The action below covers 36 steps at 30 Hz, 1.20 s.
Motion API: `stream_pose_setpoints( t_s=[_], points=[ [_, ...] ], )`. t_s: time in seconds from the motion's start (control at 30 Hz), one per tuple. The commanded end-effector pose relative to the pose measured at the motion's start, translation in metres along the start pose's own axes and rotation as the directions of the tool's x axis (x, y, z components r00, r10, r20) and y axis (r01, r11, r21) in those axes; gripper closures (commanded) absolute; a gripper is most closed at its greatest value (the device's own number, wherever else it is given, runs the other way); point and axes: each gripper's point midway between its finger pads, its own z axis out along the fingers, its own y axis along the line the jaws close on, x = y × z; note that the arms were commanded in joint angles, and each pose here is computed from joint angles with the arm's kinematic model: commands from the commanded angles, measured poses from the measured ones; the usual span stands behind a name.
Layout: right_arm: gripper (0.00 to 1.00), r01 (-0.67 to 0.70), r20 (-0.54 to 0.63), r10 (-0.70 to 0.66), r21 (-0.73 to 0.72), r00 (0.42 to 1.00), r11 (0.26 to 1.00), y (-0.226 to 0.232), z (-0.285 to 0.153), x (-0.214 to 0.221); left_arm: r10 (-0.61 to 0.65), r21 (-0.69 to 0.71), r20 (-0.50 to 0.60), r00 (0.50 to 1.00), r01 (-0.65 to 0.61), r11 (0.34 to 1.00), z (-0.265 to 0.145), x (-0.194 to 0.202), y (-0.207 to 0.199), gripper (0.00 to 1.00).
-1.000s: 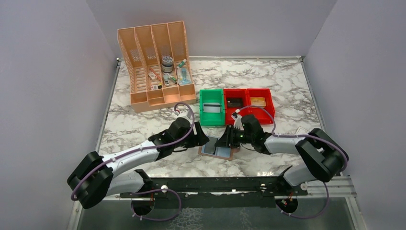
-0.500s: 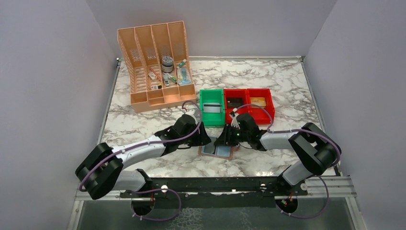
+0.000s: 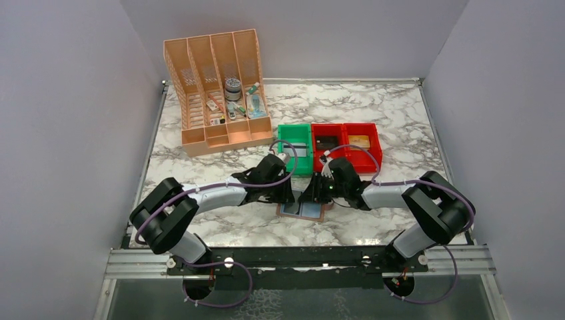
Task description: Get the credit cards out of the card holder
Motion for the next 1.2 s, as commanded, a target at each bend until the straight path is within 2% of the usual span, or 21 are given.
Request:
stream_pose_setpoints(
  t_s=[0.0,0.2,0.63,0.77,0.97,1.17],
  points=[
    [0.74,0.005,0.009,-0.007,0.165,1.000,0.986,-0.039,-0.001,0.006,0.031,-0.055,-0.022,0.999,-0.032,0.998,-0.005,0.004,0.011,0.65],
    [0.73,0.005,-0.004,-0.005,0.144,1.000,0.990,-0.034,0.002,0.006,0.046,-0.073,-0.050,0.998,-0.050,0.996,-0.001,0.011,0.015,0.63],
    [0.73,0.004,-0.003,-0.004,0.134,1.000,0.991,-0.032,0.001,0.006,0.088,-0.109,-0.014,0.996,-0.089,0.990,-0.009,0.001,0.012,0.56],
    [0.73,0.005,-0.011,-0.004,0.125,1.000,0.992,-0.030,0.001,0.007,0.101,-0.096,-0.033,0.994,-0.104,0.990,-0.007,0.003,0.007,0.61],
    [0.73,-0.008,-0.010,0.009,0.099,1.000,0.995,-0.026,0.000,0.009,0.124,-0.085,-0.050,0.991,-0.128,0.988,-0.004,0.010,0.000,0.75],
    [0.73,-0.038,-0.012,0.038,0.060,0.999,0.997,-0.019,0.002,0.010,0.131,-0.087,-0.064,0.989,-0.136,0.987,-0.003,0.017,-0.001,0.85]
  ],
)
